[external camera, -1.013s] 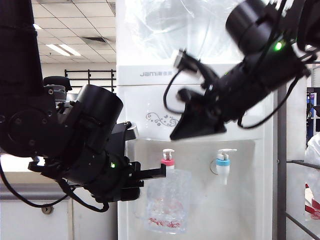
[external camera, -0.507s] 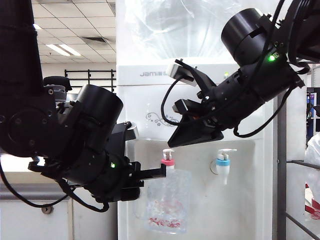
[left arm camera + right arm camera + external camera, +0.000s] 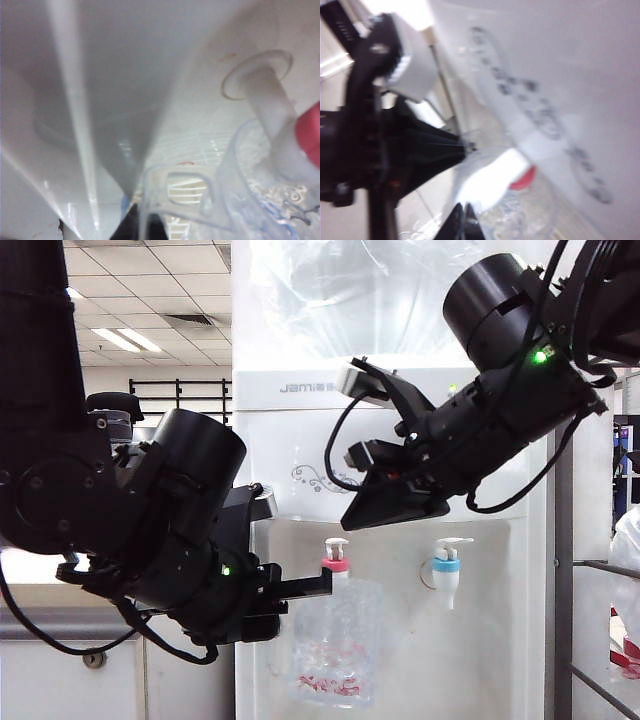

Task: Pick up the plastic mug from the left desk, go to the hot water outlet of the water dispenser, press the vertical switch to get some water, then put the mug back on the desk.

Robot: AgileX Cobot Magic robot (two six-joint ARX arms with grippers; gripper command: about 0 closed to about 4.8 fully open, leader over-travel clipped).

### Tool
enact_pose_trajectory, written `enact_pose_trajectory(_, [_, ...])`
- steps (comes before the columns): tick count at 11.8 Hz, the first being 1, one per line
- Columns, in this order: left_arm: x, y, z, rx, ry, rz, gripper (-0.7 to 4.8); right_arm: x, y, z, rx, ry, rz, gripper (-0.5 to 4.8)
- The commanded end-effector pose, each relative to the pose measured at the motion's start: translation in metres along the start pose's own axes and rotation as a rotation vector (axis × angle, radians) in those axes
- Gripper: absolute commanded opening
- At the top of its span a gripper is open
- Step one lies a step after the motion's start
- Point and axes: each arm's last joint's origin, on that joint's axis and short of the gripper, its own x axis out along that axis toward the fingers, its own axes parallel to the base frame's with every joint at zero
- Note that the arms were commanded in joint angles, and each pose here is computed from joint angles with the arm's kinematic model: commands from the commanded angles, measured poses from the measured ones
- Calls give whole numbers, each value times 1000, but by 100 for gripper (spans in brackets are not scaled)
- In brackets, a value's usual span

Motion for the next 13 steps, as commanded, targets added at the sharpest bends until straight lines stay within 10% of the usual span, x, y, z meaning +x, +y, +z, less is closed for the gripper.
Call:
enact_pose_trajectory(1, [0,-3,7,-17,-51,-19,-6,7,-1,-5,0,11,-2,-6])
enact_pose_trajectory(13, [0,-3,7,-16,-51,-20,-5,-11,8,19,-41,-88,-7,-6])
